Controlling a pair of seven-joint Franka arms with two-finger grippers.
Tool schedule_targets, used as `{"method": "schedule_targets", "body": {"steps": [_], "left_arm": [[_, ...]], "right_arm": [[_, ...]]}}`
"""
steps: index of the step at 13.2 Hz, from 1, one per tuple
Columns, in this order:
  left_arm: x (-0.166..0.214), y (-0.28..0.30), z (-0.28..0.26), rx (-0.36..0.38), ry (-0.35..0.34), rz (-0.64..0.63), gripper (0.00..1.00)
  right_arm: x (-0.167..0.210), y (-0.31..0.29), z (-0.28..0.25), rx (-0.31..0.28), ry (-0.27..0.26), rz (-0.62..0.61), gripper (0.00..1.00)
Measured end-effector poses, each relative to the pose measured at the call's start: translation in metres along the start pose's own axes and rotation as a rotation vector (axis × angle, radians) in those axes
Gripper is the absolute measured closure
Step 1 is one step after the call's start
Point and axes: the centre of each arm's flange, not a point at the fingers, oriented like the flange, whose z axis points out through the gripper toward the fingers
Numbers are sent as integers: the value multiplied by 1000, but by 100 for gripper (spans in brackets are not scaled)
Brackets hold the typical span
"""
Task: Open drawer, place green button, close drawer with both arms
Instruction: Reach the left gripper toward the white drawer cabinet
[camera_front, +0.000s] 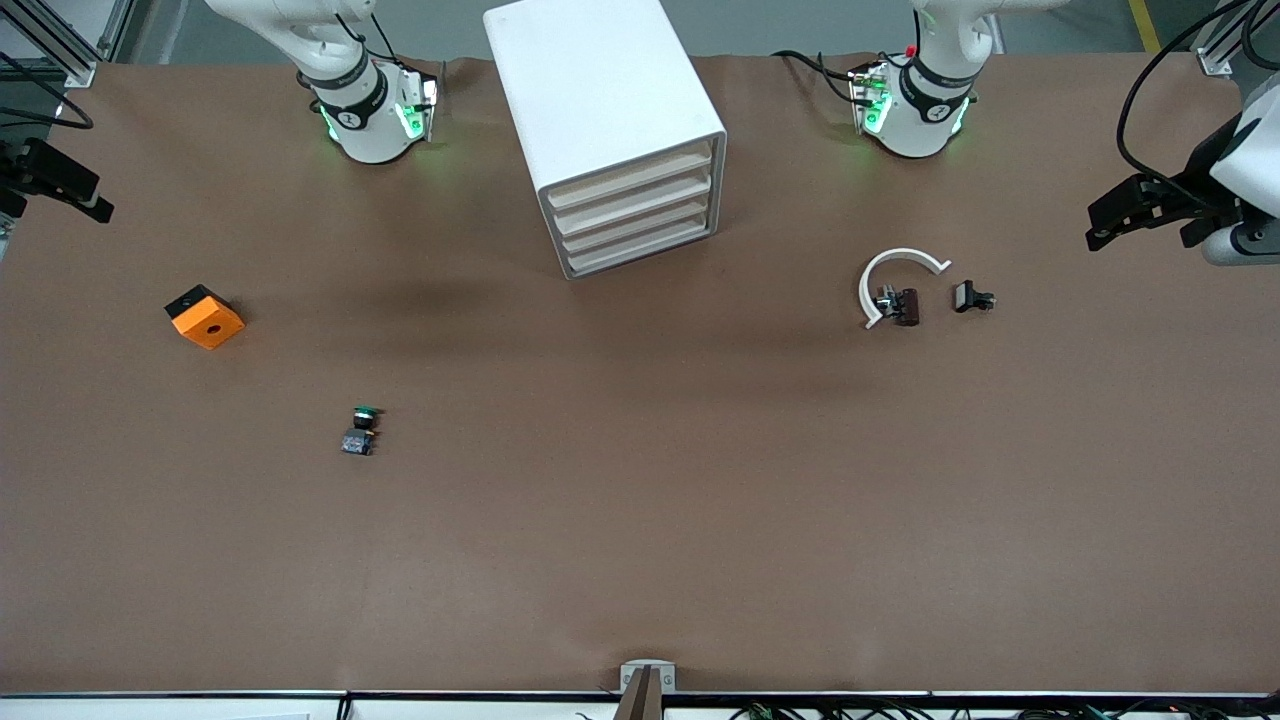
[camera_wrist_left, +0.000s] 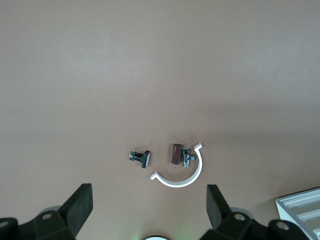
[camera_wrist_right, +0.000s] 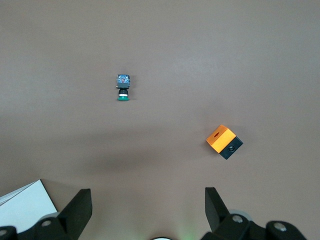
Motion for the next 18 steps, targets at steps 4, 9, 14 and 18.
{"method": "schedule_targets", "body": {"steps": [4,9,14,18], "left_arm": [[1,0,-1,0,2,0,0],[35,4,48,-5,-82,8,0],[91,34,153,-116,-177,-163,0],[95,96,205,-145,-283,-447,0]], "right_arm": [[0,0,0,0,0,0,0],[0,1,0,0,0,1,0],[0,2,0,0,0,3,0],[0,2,0,0,0,3,0]]}}
